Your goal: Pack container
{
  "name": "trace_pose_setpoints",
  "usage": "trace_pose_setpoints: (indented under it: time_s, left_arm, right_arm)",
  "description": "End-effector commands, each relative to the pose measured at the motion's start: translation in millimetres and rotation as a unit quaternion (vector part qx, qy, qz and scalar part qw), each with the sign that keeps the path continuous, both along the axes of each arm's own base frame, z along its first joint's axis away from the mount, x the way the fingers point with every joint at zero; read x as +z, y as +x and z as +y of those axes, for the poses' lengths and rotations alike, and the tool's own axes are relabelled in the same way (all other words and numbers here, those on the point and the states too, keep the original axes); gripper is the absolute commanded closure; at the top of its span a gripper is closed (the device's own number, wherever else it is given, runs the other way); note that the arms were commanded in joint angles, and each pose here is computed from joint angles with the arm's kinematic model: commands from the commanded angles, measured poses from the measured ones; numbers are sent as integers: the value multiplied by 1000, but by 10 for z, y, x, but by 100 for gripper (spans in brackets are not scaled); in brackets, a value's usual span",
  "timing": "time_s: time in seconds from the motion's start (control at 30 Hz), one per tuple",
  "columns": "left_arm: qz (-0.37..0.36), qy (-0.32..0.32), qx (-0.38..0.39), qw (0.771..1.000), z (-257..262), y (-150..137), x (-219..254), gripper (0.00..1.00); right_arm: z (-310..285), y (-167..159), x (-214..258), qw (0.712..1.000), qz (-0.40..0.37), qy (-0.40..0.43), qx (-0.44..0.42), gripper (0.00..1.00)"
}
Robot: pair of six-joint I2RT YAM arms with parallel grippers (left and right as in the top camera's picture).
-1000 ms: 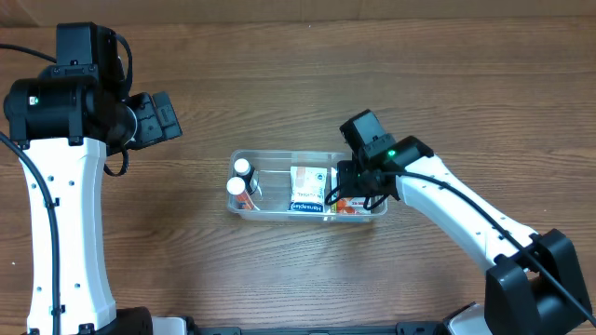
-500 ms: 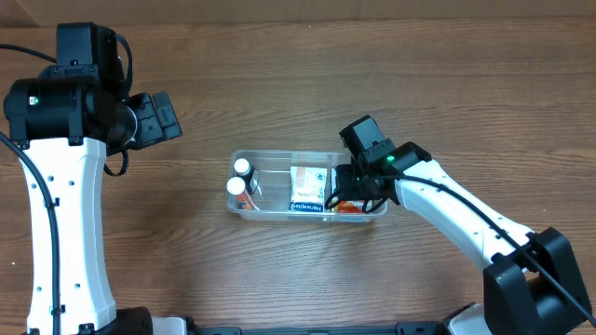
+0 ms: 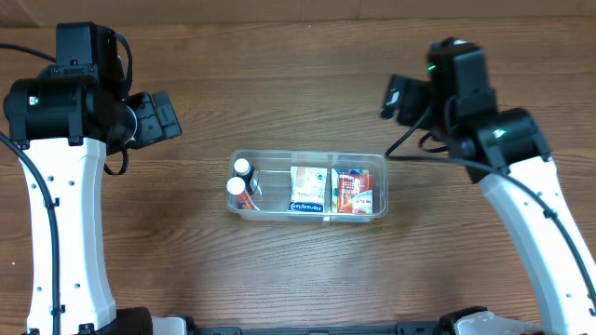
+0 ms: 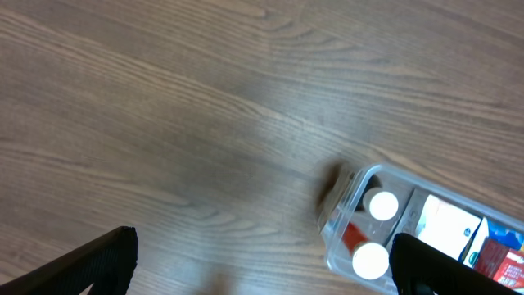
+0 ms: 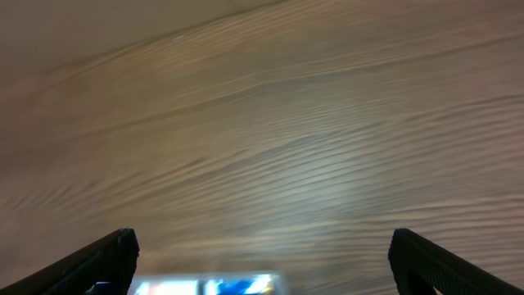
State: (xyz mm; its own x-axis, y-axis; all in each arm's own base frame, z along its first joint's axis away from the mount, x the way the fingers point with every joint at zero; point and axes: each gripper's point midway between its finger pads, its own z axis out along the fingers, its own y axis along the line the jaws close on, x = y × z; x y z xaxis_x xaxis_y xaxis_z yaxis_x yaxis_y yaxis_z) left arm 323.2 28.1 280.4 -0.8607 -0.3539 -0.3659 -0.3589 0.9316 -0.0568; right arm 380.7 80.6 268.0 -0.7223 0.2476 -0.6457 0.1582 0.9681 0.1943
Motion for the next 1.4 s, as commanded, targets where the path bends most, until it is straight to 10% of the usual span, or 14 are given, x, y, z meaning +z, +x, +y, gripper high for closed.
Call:
trace_pose_setpoints:
  time_s: [0.0, 0.37, 0.9, 1.37]
  left_arm:
    - [-31, 9, -41, 999, -10, 155, 76, 0]
    - [-49, 8, -111, 993, -132, 144, 91, 0]
    - [-232, 18, -87, 969, -232, -1391, -246, 0]
    - [-224, 14, -83, 971, -235, -1465, -288, 0]
  right_arm:
    - [-389, 116, 22, 999, -8, -18, -38, 0]
    - [-837, -173, -198, 993, 49, 17, -102, 0]
    - [-417, -1513, -683, 1000, -2, 12, -21, 0]
    - [-373, -1537, -812, 999, 32, 12, -12, 0]
